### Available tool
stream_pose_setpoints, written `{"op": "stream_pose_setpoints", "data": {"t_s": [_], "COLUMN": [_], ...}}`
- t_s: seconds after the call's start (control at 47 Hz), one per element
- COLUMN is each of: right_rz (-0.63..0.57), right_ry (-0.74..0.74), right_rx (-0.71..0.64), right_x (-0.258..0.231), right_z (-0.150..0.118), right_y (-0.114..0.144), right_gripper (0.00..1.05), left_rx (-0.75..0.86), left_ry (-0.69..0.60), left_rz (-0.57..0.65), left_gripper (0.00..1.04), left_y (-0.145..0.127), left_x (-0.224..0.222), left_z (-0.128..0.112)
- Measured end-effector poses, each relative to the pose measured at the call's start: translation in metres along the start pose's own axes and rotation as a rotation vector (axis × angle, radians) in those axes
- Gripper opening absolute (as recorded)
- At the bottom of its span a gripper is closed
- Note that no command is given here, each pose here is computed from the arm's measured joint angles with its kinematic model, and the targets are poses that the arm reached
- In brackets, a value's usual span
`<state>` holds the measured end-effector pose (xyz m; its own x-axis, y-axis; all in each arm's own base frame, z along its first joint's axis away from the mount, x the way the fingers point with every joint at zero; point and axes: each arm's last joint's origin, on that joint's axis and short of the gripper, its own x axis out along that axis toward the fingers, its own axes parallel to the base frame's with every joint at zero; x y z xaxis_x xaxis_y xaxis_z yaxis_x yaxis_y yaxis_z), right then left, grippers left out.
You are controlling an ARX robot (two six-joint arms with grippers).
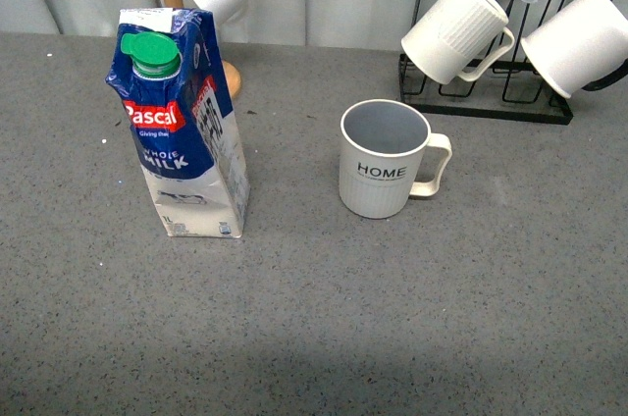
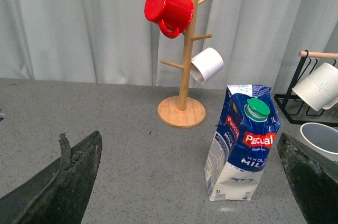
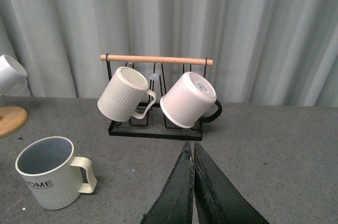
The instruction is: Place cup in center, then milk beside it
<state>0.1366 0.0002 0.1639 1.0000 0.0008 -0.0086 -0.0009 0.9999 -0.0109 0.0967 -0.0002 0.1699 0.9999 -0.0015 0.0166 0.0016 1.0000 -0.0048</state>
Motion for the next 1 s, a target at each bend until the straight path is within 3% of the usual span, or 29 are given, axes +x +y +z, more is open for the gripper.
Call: {"op": "stream_pose_setpoints", "data": {"t_s": [0.999], "right_rz": [0.001], "right_ry": [0.013], "right_rx": [0.0], "right_x": [-0.034], "right_z": [0.0], "right_y": [0.0], "right_gripper": [0.01], "left_rx": [0.0], "left_ry": [0.0], "left_rz": [0.0], "left_gripper": [0.98], "left_y": [0.0], "left_x": [0.0], "left_z": [0.0]}}
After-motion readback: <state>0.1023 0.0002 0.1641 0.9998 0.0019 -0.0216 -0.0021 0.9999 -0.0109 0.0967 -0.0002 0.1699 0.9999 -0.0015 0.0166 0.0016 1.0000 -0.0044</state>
